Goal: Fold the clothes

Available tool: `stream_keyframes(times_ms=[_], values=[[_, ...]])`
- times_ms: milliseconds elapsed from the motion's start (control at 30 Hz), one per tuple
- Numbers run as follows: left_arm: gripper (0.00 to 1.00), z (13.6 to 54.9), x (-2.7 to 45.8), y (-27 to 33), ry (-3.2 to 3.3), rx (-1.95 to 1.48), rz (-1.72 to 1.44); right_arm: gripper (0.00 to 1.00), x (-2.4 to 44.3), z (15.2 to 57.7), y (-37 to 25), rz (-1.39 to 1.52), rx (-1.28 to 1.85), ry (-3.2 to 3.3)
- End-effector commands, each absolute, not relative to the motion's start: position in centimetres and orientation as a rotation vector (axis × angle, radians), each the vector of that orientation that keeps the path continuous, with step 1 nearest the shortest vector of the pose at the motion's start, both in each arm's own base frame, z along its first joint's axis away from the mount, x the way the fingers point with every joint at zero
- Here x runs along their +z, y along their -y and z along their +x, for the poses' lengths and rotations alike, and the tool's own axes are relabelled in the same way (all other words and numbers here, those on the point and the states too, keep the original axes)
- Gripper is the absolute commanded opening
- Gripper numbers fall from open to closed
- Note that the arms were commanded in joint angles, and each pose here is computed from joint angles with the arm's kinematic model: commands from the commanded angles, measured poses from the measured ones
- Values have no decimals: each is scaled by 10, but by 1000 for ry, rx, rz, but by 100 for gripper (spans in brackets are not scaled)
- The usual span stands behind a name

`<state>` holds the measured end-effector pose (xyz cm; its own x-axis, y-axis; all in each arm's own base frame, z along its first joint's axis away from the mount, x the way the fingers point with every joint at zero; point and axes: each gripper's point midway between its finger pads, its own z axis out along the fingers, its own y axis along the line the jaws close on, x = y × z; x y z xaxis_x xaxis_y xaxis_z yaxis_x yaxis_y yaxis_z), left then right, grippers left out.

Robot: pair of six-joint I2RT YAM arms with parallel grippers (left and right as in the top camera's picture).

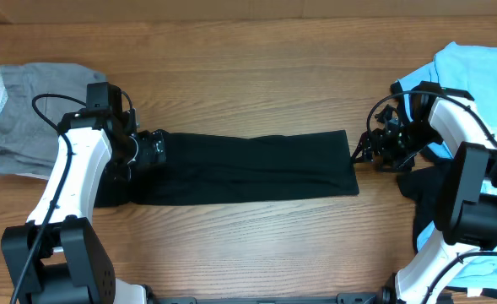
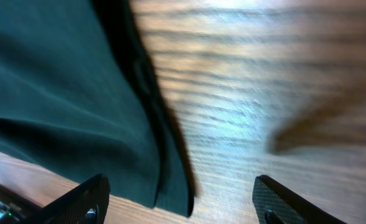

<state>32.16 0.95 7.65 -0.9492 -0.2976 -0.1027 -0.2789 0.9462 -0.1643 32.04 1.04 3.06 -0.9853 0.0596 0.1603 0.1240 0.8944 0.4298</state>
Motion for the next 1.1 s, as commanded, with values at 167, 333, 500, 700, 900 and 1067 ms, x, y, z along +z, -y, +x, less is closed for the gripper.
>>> stream_keyframes(times_ms=[167,333,500,700,900,1067], values=[[91,314,81,-6,-3010,-258,-468,76,2,309,-42,52,-767,2923],[90,315,81,-4,-3007,-277,-467,70,-11,290,-73,151,-787,2871],[86,314,81,-4,-3008,-278,-467,18,-22,298,-66,-2,-593,2919],[83,316,83,2,-3001,-332,-461,4,-17,321,-6,-350,-311,2979],[82,316,83,4,-2999,-357,-459,4,42,360,63,-610,-160,3036],[83,317,84,6,-2996,-371,-459,4,62,365,46,-527,-142,3042]])
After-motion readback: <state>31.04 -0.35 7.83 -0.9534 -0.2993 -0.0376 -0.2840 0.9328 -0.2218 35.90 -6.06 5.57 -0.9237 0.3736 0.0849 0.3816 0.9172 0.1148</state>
